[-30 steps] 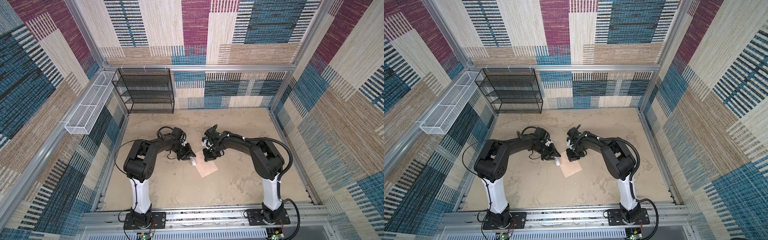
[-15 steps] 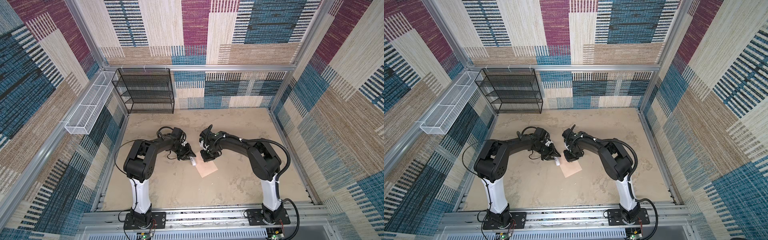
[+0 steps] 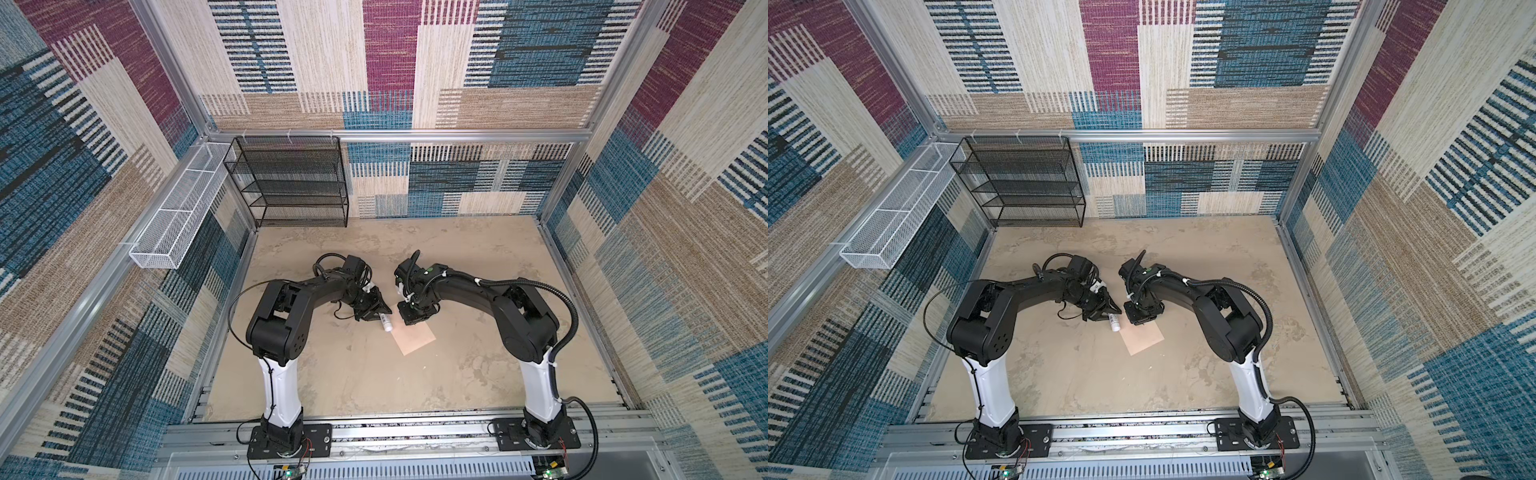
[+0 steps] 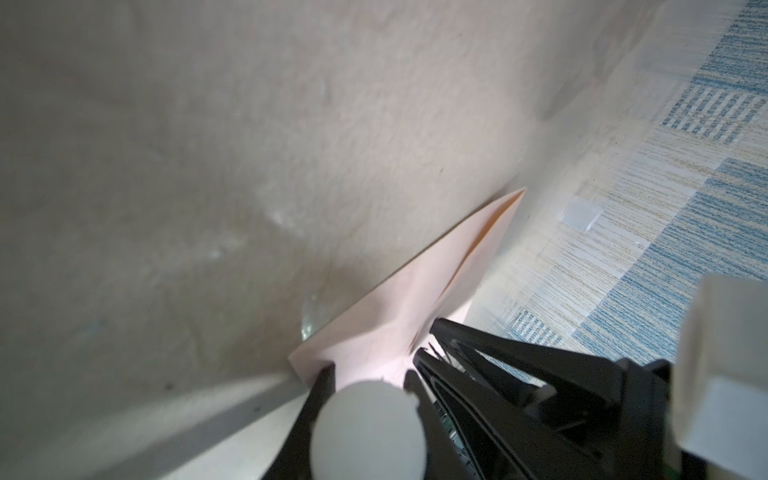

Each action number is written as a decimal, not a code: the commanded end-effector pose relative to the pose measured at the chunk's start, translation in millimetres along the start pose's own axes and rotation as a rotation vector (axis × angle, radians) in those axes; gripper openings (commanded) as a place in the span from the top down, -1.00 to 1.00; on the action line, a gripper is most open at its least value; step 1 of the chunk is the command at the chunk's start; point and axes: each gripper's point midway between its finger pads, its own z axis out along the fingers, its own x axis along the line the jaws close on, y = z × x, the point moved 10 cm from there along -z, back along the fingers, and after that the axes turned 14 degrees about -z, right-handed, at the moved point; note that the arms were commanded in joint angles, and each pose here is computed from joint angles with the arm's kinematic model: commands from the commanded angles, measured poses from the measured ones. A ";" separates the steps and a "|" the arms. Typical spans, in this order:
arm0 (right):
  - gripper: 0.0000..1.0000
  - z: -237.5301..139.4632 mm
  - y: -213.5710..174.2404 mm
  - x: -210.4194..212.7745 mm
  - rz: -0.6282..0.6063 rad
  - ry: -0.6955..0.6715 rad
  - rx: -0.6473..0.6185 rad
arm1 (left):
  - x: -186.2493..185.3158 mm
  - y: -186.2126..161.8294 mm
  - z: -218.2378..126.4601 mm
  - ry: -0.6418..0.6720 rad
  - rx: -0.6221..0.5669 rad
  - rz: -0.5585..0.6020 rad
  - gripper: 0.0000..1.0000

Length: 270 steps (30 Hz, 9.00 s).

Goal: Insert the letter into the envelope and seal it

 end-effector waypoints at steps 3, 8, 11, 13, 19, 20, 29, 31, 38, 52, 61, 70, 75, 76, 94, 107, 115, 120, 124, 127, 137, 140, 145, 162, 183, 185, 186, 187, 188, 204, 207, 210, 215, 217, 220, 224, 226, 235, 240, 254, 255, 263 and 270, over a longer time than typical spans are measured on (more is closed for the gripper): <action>0.40 26.0 -16.2 0.0 0.008 0.008 0.117 | 10.0 -1.4 0.3 0.079 -0.016 -0.020 1.00; 0.30 6.7 -5.2 0.9 -0.009 -0.024 0.093 | 9.5 -1.4 0.4 0.079 -0.013 -0.018 1.00; 0.25 -12.2 5.5 4.1 -0.016 -0.033 0.062 | 10.1 -1.8 0.5 0.083 -0.009 -0.019 1.00; 0.20 -25.9 13.1 6.5 -0.021 -0.033 0.038 | 9.7 -1.5 0.2 0.082 -0.011 -0.017 1.00; 0.06 -52.9 21.5 9.8 -0.025 -0.055 0.014 | 8.9 -1.9 -0.4 0.081 -0.009 -0.012 1.00; 0.06 -54.5 21.8 9.6 -0.024 -0.059 0.014 | 9.2 -1.8 -0.5 0.082 -0.009 -0.015 1.00; 0.59 -41.1 18.6 7.1 -0.006 -0.061 0.049 | 9.3 -1.9 -0.1 0.080 -0.009 -0.013 1.00; 0.68 -33.9 16.1 6.3 -0.001 -0.061 0.064 | 9.1 -1.9 -0.6 0.079 -0.010 -0.012 1.00; 0.77 -17.2 12.1 4.5 0.010 -0.046 0.080 | 9.4 -2.1 -0.7 0.078 -0.011 -0.014 1.00; 0.75 9.2 4.6 6.1 0.021 -0.052 0.114 | 11.1 -2.7 0.2 0.077 -0.013 -0.017 1.00; 0.68 20.8 -4.0 15.1 0.017 -0.038 0.141 | 10.4 -1.3 -0.3 0.075 -0.015 -0.017 1.00; 0.60 23.7 -4.4 19.9 0.004 -0.024 0.144 | 9.9 -1.3 -0.3 0.080 -0.015 -0.015 1.00; 0.53 22.7 -3.1 21.2 0.001 -0.011 0.138 | 9.7 -0.9 0.0 0.080 -0.013 -0.016 1.00; 0.52 21.0 -1.9 21.7 0.000 -0.009 0.133 | 9.3 -0.8 -0.2 0.081 -0.014 -0.014 1.00; 0.30 -47.7 33.2 25.1 -0.029 -0.132 0.036 | 6.4 0.2 -0.8 0.084 -0.008 -0.005 1.00; 0.77 -28.4 23.5 16.6 -0.007 -0.117 0.073 | 5.7 -1.5 -3.1 0.080 -0.011 -0.002 1.00; 0.78 -6.5 18.1 14.1 0.005 -0.100 0.089 | 6.4 -1.6 -2.8 0.080 -0.012 -0.002 1.00; 0.77 7.3 16.0 12.7 0.020 -0.089 0.101 | 7.8 -2.7 -3.5 0.079 -0.014 -0.003 1.00; 0.74 12.6 13.7 13.2 0.029 -0.083 0.106 | 9.5 -3.9 -3.2 0.080 -0.014 -0.005 1.00; 0.71 13.2 13.7 13.9 0.041 -0.074 0.102 | 9.7 -4.2 -3.4 0.079 -0.015 -0.006 1.00; 0.69 18.6 14.6 15.5 0.060 -0.055 0.104 | 10.6 -4.8 -3.7 0.078 -0.017 -0.007 1.00; 0.69 19.9 16.1 18.1 0.057 -0.050 0.105 | 10.9 -5.1 -3.5 0.077 -0.015 -0.006 1.00; 0.64 18.3 19.3 19.9 0.057 -0.046 0.103 | 10.2 -4.9 -3.7 0.078 -0.013 -0.003 1.00; 0.18 -68.4 41.8 24.9 0.027 -0.176 -0.018 | 3.6 -3.8 -5.4 0.061 0.004 0.018 1.00; 0.03 -201.9 4.2 4.8 -0.050 -0.088 -0.687 | -62.8 -31.6 -73.5 -0.123 -0.066 0.255 1.00; 0.02 -211.5 -9.2 8.3 -0.107 -0.062 -0.806 | -72.9 -37.5 -86.6 -0.155 -0.096 0.292 1.00; 0.00 -215.7 -17.2 8.9 -0.127 -0.056 -0.860 | -78.4 -40.1 -93.1 -0.174 -0.111 0.313 1.00; -0.01 -218.7 -24.2 9.6 -0.147 -0.050 -0.908 | -85.3 -43.1 -101.0 -0.200 -0.132 0.338 1.00; -0.02 -220.7 -30.4 10.8 -0.169 -0.041 -0.944 | -90.9 -45.8 -107.5 -0.225 -0.152 0.359 1.00; -0.08 -228.8 -78.9 16.5 -0.248 0.215 -1.128 | -170.3 -88.8 -168.1 -0.472 -0.347 0.680 1.00; -0.17 -228.6 -80.7 18.9 -0.249 0.287 -1.158 | -181.7 -100.3 -168.3 -0.523 -0.367 0.766 1.00; -0.25 -228.7 -80.0 15.7 -0.217 0.303 -1.190 | -192.3 -109.9 -166.1 -0.569 -0.360 0.829 1.00; -0.30 -234.6 -76.9 6.1 -0.165 0.316 -1.246 | -203.1 -125.1 -163.3 -0.628 -0.316 0.908 1.00; -0.27 -237.5 -76.4 5.0 -0.168 0.344 -1.266 | -205.1 -129.9 -163.1 -0.645 -0.300 0.924 1.00; -0.19 -240.3 -76.7 7.0 -0.194 0.388 -1.285 | -207.5 -134.4 -165.5 -0.677 -0.284 0.945 1.00; -0.05 -241.9 -80.2 10.3 -0.232 0.437 -1.308 | -211.2 -137.3 -167.3 -0.716 -0.249 0.956 1.00; 0.00 -242.5 -82.1 10.4 -0.236 0.441 -1.318 | -213.6 -137.5 -167.3 -0.725 -0.218 0.949 1.00; -0.08 -247.3 -90.9 -1.1 -0.165 0.397 -1.368 | -216.8 -145.1 -170.4 -0.787 -0.147 0.986 1.00; -0.11 -249.2 -90.3 -4.8 -0.162 0.399 -1.373 | -216.2 -147.5 -170.1 -0.801 -0.126 0.997 1.00; 0.17 -253.6 -84.2 -1.4 -0.223 0.439 -1.370 | -213.3 -148.6 -160.7 -0.793 -0.096 1.004 1.00; 0.19 -253.3 -83.7 -1.4 -0.224 0.439 -1.368 | -213.4 -149.2 -160.7 -0.793 -0.097 1.009 1.00; 0.37 -253.4 -80.9 -1.6 -0.227 0.442 -1.363 | -213.5 -149.8 -158.1 -0.782 -0.097 1.022 1.00; 0.57 -254.0 -79.9 -1.4 -0.230 0.444 -1.355 | -212.7 -149.6 -155.8 -0.759 -0.115 1.028 1.00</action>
